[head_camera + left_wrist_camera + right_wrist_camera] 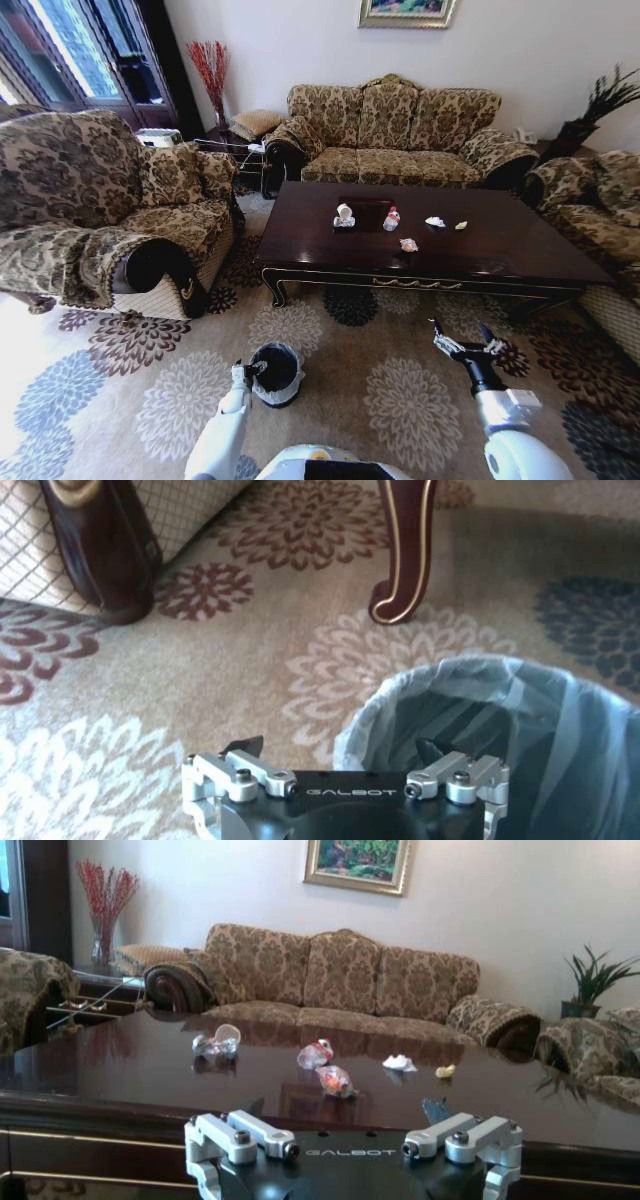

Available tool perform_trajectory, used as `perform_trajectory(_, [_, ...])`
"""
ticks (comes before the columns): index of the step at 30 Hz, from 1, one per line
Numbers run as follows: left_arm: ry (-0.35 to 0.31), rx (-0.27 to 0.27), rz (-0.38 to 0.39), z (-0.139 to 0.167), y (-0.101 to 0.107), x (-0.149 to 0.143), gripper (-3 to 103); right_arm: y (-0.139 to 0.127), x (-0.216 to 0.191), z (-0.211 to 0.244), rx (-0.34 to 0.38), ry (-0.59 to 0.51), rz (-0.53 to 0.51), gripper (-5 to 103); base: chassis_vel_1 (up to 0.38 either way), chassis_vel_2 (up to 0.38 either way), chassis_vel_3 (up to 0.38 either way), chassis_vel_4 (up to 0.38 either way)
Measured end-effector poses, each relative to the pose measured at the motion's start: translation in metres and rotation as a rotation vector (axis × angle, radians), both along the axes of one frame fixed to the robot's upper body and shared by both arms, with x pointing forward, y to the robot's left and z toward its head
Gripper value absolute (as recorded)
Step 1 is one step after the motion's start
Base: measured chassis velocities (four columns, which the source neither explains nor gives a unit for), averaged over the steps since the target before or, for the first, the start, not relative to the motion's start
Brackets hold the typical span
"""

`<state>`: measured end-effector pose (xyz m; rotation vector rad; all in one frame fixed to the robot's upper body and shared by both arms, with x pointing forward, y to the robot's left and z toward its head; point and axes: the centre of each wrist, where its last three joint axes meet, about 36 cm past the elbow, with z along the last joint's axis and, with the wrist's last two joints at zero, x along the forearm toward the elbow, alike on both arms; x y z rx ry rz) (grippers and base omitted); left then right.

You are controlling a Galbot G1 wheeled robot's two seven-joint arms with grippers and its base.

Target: Move to the front of the table and place the trash on the table into the trash bin.

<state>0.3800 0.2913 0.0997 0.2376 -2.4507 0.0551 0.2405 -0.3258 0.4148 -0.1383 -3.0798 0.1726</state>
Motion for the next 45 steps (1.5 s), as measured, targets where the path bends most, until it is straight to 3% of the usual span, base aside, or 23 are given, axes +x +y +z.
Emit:
perform_trajectory(5, [0.037, 0.003, 0.001, -0.005, 0.0, -0.003, 103, -0.001, 0.0, 0.002, -0.005, -0.006, -0.004, 100, 0.0, 0.0, 0.0, 0.0])
perform_trajectory(8, [0.045, -0.001, 0.0, -0.006, -0.002, -0.004, 100, -0.001, 0.0, 0.003, -0.007, -0.008, -0.003, 100, 0.0, 0.0, 0.0, 0.0])
perform_trajectory(11, [0.061, -0.009, 0.002, -0.009, -0.006, -0.006, 90, 0.0, 0.0, 0.003, -0.007, -0.008, -0.004, 100, 0.0, 0.0, 0.0, 0.0])
perform_trajectory(14, [0.081, -0.008, 0.012, -0.01, -0.008, -0.006, 74, -0.001, 0.003, 0.005, -0.009, -0.017, -0.002, 100, 0.0, 0.0, 0.0, 0.0])
perform_trajectory(15, [0.081, -0.008, 0.012, -0.01, -0.008, -0.006, 74, -0.001, 0.003, 0.005, -0.009, -0.017, -0.002, 100, 0.0, 0.0, 0.0, 0.0])
perform_trajectory(18, [0.087, -0.009, 0.018, -0.01, -0.008, -0.006, 56, -0.002, 0.009, 0.009, -0.018, -0.038, 0.003, 100, 0.0, 0.0, 0.0, 0.0])
perform_trajectory(20, [0.089, -0.009, 0.018, -0.01, -0.008, -0.006, 56, -0.002, 0.01, 0.009, -0.018, -0.041, 0.004, 100, 0.0, 0.0, 0.0, 0.0])
perform_trajectory(22, [0.094, -0.01, 0.018, -0.011, -0.009, -0.008, 46, -0.002, 0.011, 0.009, -0.015, -0.043, 0.004, 100, 0.0, 0.0, 0.0, 0.0])
perform_trajectory(26, [0.101, -0.009, 0.019, -0.011, -0.008, -0.007, 35, -0.002, 0.012, 0.007, -0.012, -0.041, 0.001, 100, 0.0, 0.0, 0.0, 0.0])
perform_trajectory(29, [0.106, -0.008, 0.018, -0.009, -0.007, -0.005, 19, -0.004, 0.014, 0.005, -0.015, -0.045, -0.004, 100, 0.0, 0.0, 0.0, 0.0])
perform_trajectory(34, [0.107, -0.011, 0.018, -0.006, -0.009, -0.004, 4, -0.005, 0.017, 0.006, -0.015, -0.056, -0.012, 100, 0.0, 0.0, 0.0, 0.0])
perform_trajectory(45, [0.078, -0.042, 0.035, 0.005, -0.011, -0.005, 1, -0.007, 0.023, 0.009, -0.024, -0.064, -0.017, 100, 0.0, 0.0, 0.0, 0.0])
